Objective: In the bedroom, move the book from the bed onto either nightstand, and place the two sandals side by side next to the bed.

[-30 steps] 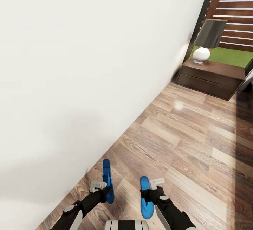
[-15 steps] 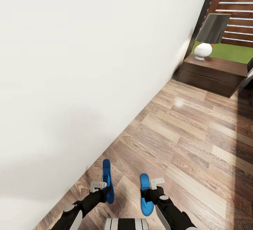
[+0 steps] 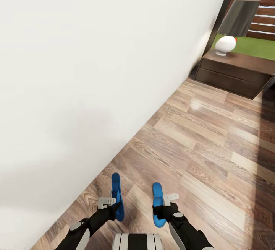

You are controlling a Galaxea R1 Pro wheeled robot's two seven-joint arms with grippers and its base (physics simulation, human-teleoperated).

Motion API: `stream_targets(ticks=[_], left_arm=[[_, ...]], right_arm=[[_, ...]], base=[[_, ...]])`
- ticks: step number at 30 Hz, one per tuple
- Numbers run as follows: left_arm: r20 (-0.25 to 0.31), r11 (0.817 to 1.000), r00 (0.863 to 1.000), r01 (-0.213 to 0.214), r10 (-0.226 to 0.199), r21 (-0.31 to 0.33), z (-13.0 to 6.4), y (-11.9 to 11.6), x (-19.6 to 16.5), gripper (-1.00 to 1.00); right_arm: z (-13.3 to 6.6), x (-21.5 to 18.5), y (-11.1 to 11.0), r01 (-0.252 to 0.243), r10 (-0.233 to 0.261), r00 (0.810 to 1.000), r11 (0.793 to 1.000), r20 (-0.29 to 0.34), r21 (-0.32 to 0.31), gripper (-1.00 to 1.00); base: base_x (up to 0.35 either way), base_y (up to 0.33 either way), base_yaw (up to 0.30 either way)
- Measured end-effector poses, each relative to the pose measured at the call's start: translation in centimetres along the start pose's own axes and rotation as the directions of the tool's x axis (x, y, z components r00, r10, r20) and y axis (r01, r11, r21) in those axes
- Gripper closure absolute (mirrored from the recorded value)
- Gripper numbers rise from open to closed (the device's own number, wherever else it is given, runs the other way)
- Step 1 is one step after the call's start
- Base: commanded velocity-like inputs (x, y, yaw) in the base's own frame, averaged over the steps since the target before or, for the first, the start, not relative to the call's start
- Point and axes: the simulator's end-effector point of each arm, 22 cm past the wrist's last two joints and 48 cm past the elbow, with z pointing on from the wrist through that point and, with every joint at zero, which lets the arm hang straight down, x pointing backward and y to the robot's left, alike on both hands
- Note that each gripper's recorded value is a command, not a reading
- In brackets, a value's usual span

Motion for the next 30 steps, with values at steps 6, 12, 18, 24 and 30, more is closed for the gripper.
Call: stream_targets(ticks=[6,12,18,24,30], left_arm=[[-0.020,1.000,1.000,0.012,-0.012,-0.006,0.3,0.5,1.2,1.00],[-0.030,1.000,0.999,0.019,-0.019,-0.009,0.4,0.8,1.7,1.00],[-0.030,1.000,0.999,0.019,-0.019,-0.009,0.4,0.8,1.7,1.00],[-0.030,1.000,0.999,0.018,-0.018,-0.009,0.4,0.8,1.7,1.00],[-0.030,1.000,0.999,0.018,-0.018,-0.009,0.4,0.8,1.7,1.00]], right_arm=[[0.6,1.2,0.1,-0.003,0.003,1.000,1.000,-0.024,-0.003,-1.00],[0.9,1.5,0.2,-0.005,0.005,1.000,1.000,-0.024,-0.007,-1.00],[0.9,1.6,0.2,-0.004,0.004,1.000,1.000,-0.025,-0.008,-1.00],[0.9,1.3,0.3,-0.003,0.003,1.000,1.000,-0.017,-0.012,-1.00],[0.9,1.3,0.4,-0.003,0.002,1.000,1.000,-0.016,-0.013,-1.00]], base=[[0.000,0.000,0.000],[0.000,0.000,0.000],[0.000,0.000,0.000],[0.052,0.000,0.000],[0.170,0.000,0.000]])
